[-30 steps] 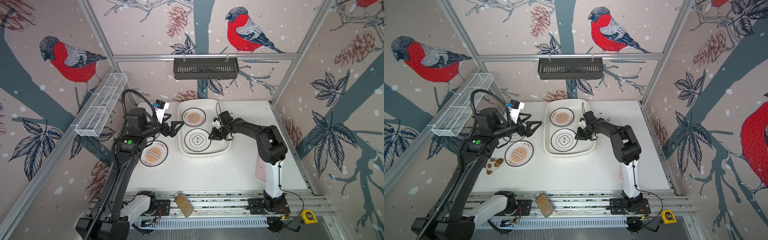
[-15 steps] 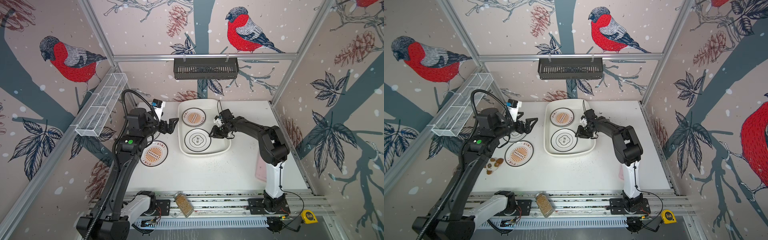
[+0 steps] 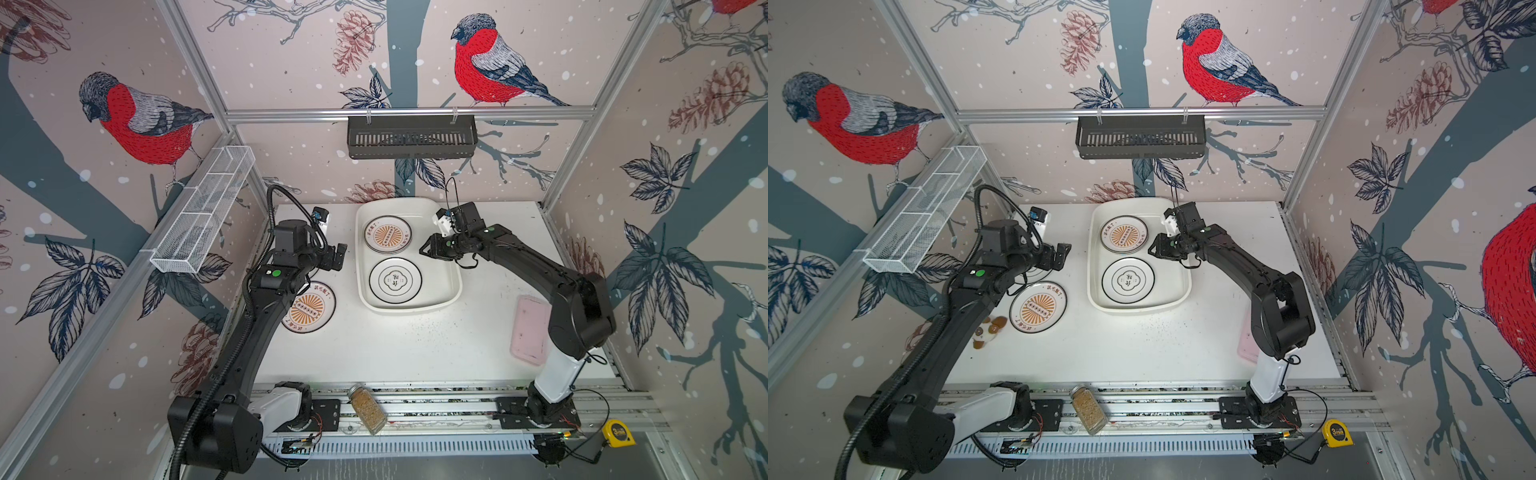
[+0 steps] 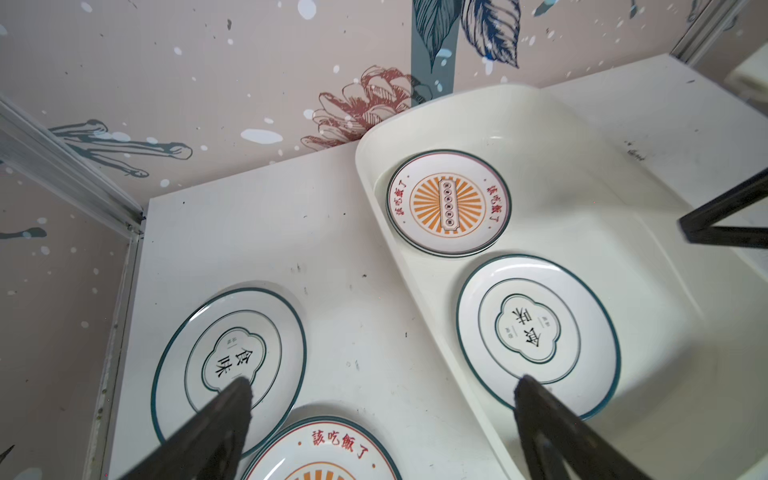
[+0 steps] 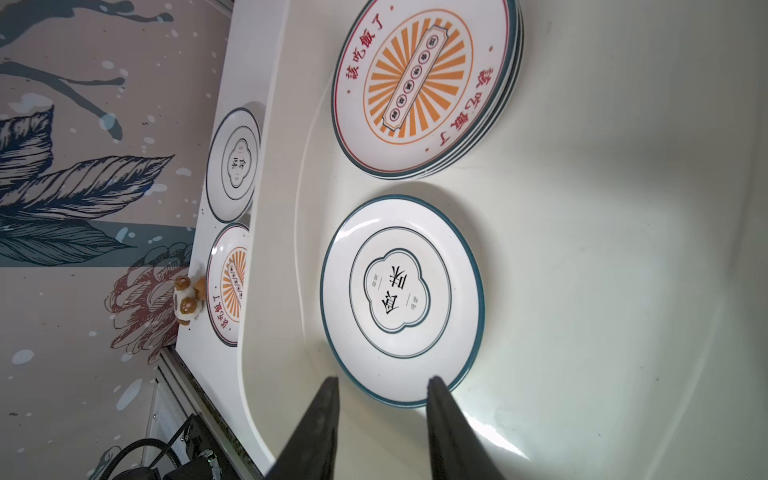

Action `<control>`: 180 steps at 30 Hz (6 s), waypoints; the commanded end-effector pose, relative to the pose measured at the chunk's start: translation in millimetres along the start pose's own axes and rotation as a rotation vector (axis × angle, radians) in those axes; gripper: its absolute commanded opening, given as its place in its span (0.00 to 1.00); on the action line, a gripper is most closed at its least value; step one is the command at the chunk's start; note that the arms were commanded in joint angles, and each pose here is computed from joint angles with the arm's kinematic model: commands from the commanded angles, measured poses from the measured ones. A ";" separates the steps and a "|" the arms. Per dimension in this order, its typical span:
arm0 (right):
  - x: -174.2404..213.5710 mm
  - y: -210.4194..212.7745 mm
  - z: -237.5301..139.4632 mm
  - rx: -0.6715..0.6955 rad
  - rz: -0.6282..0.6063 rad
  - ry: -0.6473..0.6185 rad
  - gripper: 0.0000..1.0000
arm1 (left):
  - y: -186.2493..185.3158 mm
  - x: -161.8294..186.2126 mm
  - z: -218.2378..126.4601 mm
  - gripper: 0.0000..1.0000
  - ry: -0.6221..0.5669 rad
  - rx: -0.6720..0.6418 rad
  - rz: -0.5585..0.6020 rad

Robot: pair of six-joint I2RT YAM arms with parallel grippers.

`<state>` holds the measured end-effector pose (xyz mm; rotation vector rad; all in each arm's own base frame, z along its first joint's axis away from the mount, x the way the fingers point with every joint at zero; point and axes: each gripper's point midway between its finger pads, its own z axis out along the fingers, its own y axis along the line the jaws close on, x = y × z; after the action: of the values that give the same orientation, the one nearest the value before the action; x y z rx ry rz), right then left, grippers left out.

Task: Place the plates into the plastic bin on the countertop

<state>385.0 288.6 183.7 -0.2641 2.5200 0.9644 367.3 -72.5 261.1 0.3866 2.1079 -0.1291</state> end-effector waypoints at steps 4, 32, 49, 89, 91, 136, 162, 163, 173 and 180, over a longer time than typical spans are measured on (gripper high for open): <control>0.2 13.2 -25.2 -0.007 -0.014 -0.063 0.38 | 21.1 20.6 20.1 0.98 0.099 -0.112 0.007; 55.4 4.2 -17.7 -0.021 -0.009 -0.040 0.39 | 130.9 105.1 105.6 0.98 0.398 -0.534 -0.198; 58.2 -2.7 -20.8 0.014 0.020 -0.047 0.40 | 196.7 164.9 106.4 0.98 0.451 -0.628 -0.395; 65.1 -11.6 -26.6 0.068 0.073 -0.070 0.40 | 196.6 205.3 160.1 0.90 0.444 -0.315 -0.625; 64.8 -12.0 -25.2 0.068 0.077 -0.070 0.39 | 191.1 201.4 164.5 0.89 0.433 -0.271 -0.638; 75.0 3.0 0.8 0.024 0.127 -0.073 0.38 | 152.2 165.8 194.2 0.73 0.299 0.130 -0.723; 81.0 4.9 4.1 -0.020 0.137 -0.082 0.36 | 149.7 195.6 176.7 0.49 0.360 0.233 -0.769; 81.2 5.3 4.3 -0.022 0.138 -0.080 0.36 | 149.8 196.6 176.1 0.48 0.364 0.230 -0.769; 81.6 5.3 7.9 -0.032 0.140 -0.077 0.35 | 146.7 196.6 175.3 0.41 0.371 0.236 -0.801; 81.8 5.3 9.7 -0.036 0.141 -0.076 0.35 | 145.9 194.0 177.5 0.34 0.375 0.227 -0.796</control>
<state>310.8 293.0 139.3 -0.0523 2.5047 1.0299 479.0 68.1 30.0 -0.2621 2.4102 -0.8214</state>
